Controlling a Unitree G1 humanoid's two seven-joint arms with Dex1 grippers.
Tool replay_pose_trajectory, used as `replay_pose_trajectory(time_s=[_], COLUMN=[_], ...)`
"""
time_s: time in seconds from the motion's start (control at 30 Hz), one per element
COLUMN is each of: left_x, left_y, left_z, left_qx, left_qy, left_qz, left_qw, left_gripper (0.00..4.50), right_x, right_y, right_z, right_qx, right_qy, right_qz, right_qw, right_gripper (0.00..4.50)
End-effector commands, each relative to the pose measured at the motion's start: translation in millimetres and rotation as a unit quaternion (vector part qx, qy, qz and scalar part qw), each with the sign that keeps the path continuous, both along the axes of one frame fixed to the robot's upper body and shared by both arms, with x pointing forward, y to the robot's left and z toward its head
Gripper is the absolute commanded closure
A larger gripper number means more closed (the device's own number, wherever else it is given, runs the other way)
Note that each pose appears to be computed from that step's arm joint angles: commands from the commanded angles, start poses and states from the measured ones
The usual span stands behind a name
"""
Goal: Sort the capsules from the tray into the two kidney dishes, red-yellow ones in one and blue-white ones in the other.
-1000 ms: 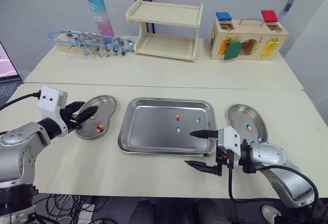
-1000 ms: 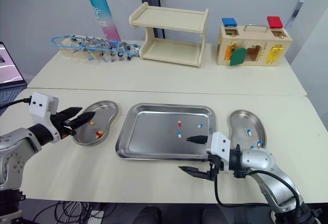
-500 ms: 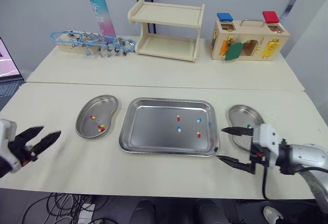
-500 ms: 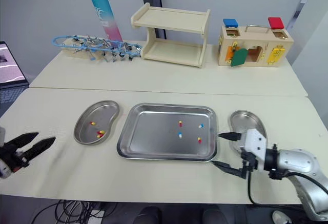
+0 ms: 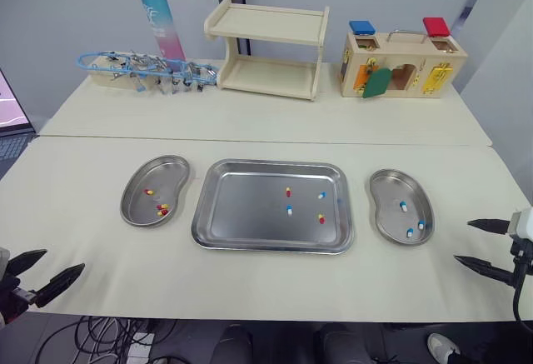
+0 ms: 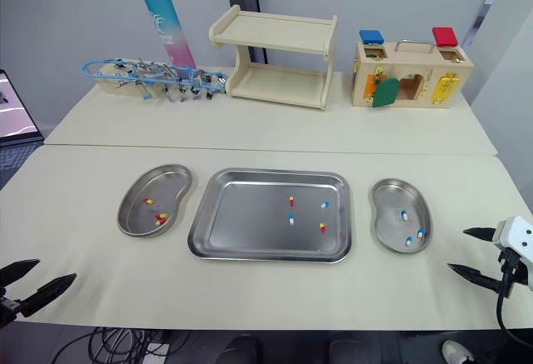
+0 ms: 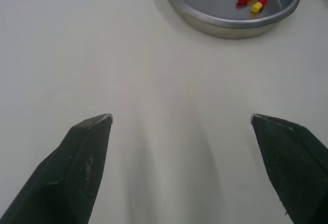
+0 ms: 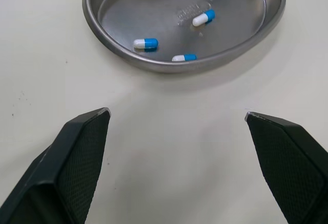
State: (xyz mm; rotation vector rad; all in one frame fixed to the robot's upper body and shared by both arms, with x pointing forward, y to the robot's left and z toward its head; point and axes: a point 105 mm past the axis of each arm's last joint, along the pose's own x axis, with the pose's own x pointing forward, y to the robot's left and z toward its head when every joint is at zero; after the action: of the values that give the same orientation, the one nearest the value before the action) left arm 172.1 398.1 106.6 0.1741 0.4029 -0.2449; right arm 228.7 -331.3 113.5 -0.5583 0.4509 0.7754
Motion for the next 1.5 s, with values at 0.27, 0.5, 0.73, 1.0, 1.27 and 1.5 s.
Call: replay_pose_trajectory(time_s=[0.27,0.5,0.73,1.0,1.27,1.5], left_x=[-3.5,-4.2,-3.4,10.9,16.9,18.3], left_y=[-26.4,-91.0,-156.6,-189.6,-196.1,-199.3], left_z=[7.4,7.5,11.4,8.7,12.6,13.3], left_qx=[-0.006,-0.043,-0.088,-0.124,-0.131,-0.127], left_qy=[-0.004,-0.01,-0.061,-0.082,-0.111,-0.124], left_qz=[-0.067,-0.208,-0.322,-0.373,-0.396,-0.395], left_qw=[0.998,0.977,0.941,0.916,0.902,0.901], left_gripper=[0.01,0.01,0.01,0.01,0.01,0.0], right_x=[6.6,6.4,1.0,5.7,10.7,25.9], right_y=[-5.0,-12.2,-24.9,18.6,146.2,220.1], right_z=[5.7,3.6,6.0,46.2,58.3,34.8], right_qx=[-0.023,-0.033,-0.023,-0.006,0.086,0.106], right_qy=[-0.014,-0.019,-0.013,-0.063,-0.048,-0.047], right_qz=[0.008,-0.002,-0.033,0.022,0.142,0.19], right_qw=[1.0,0.999,0.999,0.998,0.985,0.975], right_gripper=[0.0,0.0,0.0,0.0,0.0,0.64])
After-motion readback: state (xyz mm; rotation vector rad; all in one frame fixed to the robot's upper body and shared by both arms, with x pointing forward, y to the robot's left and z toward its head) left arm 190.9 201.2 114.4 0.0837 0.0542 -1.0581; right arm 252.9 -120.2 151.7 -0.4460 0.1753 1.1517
